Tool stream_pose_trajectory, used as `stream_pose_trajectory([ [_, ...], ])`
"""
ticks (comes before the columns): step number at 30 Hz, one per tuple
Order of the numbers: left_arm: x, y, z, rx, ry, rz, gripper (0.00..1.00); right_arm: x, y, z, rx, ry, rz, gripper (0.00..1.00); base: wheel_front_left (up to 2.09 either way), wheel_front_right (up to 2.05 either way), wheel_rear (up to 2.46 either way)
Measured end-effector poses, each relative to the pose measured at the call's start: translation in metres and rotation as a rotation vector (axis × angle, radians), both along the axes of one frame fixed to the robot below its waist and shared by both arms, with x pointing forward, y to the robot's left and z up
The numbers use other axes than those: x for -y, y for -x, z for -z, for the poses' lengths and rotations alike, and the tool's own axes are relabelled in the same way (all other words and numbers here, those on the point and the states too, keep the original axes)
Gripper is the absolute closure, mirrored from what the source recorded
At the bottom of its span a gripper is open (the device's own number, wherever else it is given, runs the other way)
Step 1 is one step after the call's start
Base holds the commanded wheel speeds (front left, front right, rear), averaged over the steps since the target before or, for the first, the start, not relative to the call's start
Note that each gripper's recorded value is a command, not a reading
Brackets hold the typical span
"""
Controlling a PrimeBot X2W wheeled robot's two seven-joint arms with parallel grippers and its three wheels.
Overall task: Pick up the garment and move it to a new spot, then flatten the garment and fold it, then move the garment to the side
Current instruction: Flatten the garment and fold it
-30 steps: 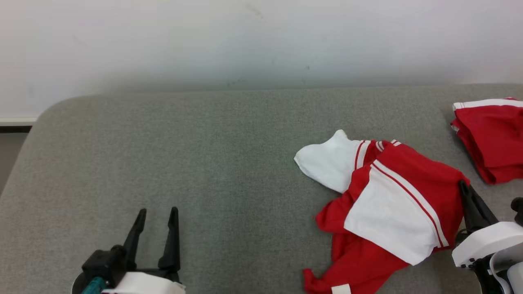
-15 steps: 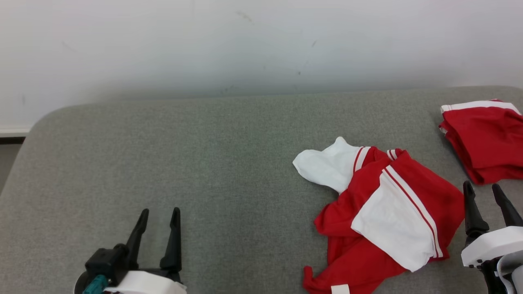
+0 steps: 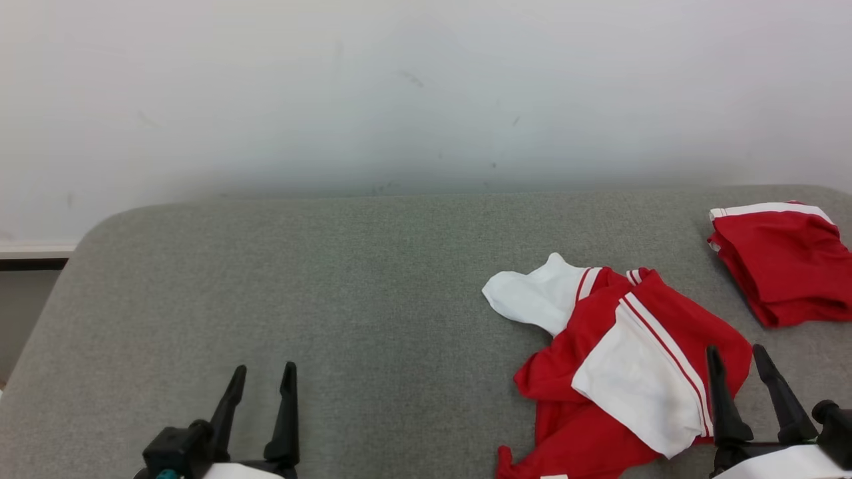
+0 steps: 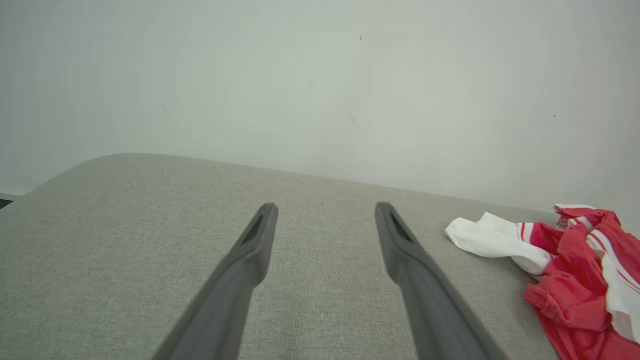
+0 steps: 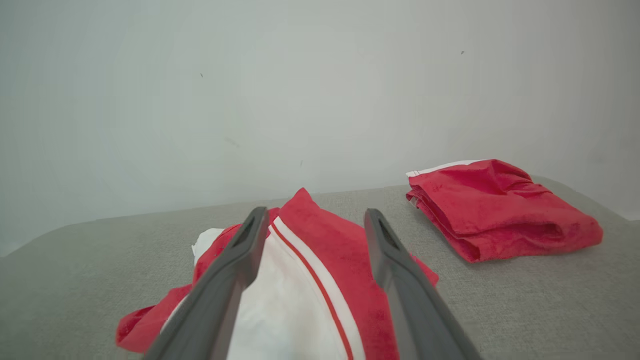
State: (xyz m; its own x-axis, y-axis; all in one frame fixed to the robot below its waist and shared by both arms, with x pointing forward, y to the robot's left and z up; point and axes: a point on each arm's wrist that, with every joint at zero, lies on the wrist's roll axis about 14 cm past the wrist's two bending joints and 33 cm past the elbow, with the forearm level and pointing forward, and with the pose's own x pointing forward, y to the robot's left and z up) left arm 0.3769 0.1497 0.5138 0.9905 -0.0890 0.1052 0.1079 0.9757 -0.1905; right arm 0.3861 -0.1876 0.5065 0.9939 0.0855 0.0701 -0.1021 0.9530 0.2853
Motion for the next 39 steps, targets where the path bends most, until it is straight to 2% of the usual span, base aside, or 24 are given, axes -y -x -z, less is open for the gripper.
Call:
stream_pose_trajectory([
  [7,0.019,-0.005,0.004,-0.01,0.001,0.061,0.0,-0.004,0.005,0.005,-0.015,0.001,0.001,0.0,0.0,0.0,0.0],
  [14,0.069,-0.025,0.003,-0.033,-0.02,0.233,0.0,0.008,0.003,0.006,-0.021,0.005,0.037,0.0,0.0,0.0,0.0],
  [19,0.124,-0.038,0.01,-0.12,-0.065,0.42,0.0,0.017,0.003,0.007,-0.023,0.002,0.069,0.0,0.0,0.0,0.0],
  [25,0.186,-0.032,0.036,-0.258,-0.147,0.659,0.0,0.036,0.007,0.013,-0.041,-0.003,0.134,0.0,0.0,0.0,0.0],
  [30,0.211,-0.028,0.063,-0.381,-0.213,0.792,0.0,0.054,0.016,0.02,-0.059,-0.004,0.195,0.0,0.0,0.0,0.0],
  [39,0.24,-0.024,0.09,-0.482,-0.29,0.94,0.0,0.079,0.034,0.034,-0.11,-0.006,0.288,0.0,0.0,0.0,0.0],
])
